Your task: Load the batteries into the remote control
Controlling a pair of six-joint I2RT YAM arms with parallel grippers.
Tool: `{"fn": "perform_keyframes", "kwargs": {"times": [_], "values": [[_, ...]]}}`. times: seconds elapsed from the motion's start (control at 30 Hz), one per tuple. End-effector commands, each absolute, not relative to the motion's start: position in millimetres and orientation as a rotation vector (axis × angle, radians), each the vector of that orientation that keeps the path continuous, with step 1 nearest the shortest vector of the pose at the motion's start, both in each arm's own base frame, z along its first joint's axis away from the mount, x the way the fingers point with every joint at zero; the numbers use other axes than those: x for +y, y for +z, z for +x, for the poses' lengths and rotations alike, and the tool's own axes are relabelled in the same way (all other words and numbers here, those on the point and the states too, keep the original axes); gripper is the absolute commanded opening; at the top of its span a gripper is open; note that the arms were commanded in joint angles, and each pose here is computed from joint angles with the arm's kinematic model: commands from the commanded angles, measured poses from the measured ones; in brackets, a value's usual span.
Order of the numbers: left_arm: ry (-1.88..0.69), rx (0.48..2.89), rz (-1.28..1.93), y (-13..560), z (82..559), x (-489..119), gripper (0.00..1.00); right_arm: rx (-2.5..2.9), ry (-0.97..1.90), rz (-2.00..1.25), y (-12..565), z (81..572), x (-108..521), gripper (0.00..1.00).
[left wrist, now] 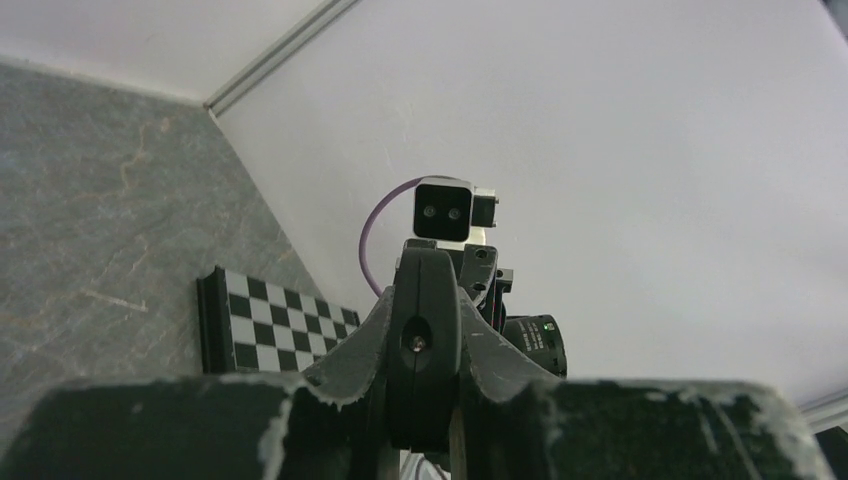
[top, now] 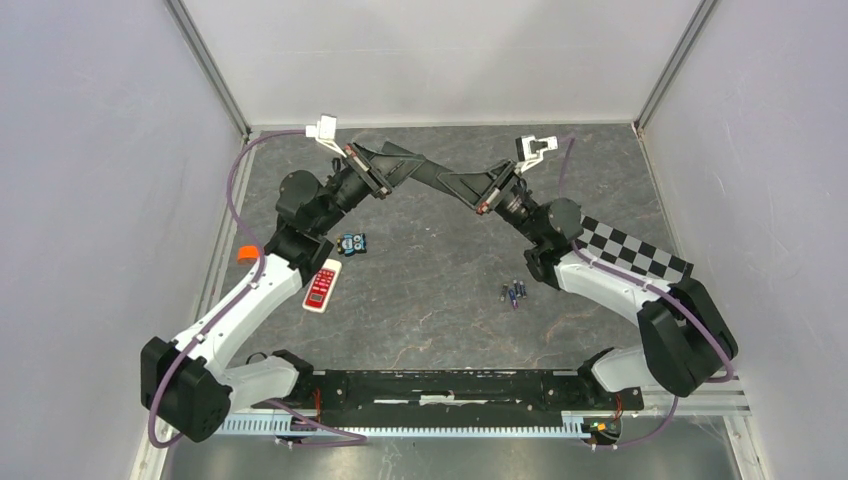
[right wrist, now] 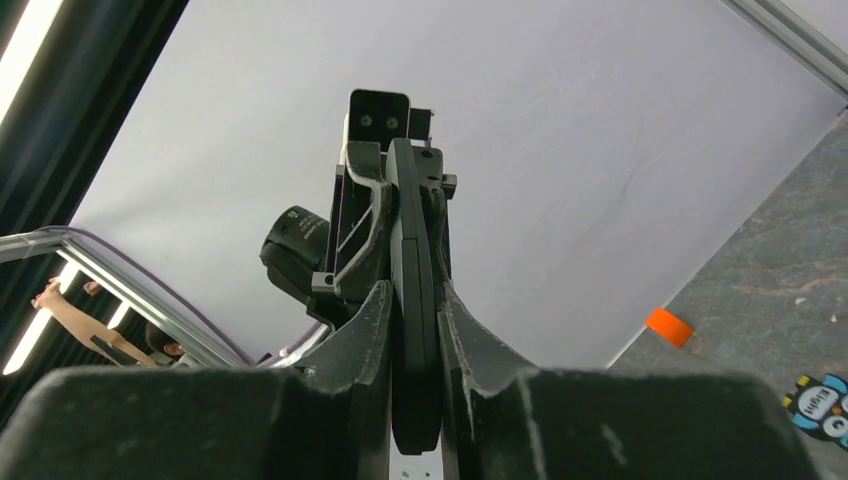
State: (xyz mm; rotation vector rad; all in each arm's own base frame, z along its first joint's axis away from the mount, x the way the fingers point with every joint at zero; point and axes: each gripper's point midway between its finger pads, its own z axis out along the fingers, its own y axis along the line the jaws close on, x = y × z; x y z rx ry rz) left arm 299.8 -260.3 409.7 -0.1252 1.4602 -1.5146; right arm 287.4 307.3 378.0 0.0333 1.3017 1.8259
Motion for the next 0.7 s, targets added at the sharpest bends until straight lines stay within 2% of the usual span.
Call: {"fn": "perform_keyframes", "kwargs": {"times": [0.0,0.13,0.4,0.53,0.6,0.67], "values": [[-1.616,1.328,-0.101,455.1,288.5,-251.0,0.02,1.439,1.748,0.063,312.7,295.2,301.0,0.26],[-1.661,1.287,-0.115,466.9,287.1,-244.7,0.02,1.500,1.711,0.105,286.9,296.8,294.6,0.41],[-1.561,1.401,-0.133,431.5,300.9,-243.5,0.02,1.485,1.688,0.115,284.9,301.5,289.9,0.52],[-1.431,1.504,-0.116,400.8,310.3,-241.9,0.02,1.454,1.679,0.094,292.3,297.6,286.0,0.80],[-1.391,1.544,-0.104,390.6,312.7,-242.0,0.02,1.457,1.660,0.086,292.5,297.0,284.2,0.86],[-1.365,1.568,-0.092,382.7,313.9,-241.7,0.02,1.468,1.637,0.082,292.2,298.1,283.1,0.89]]}}
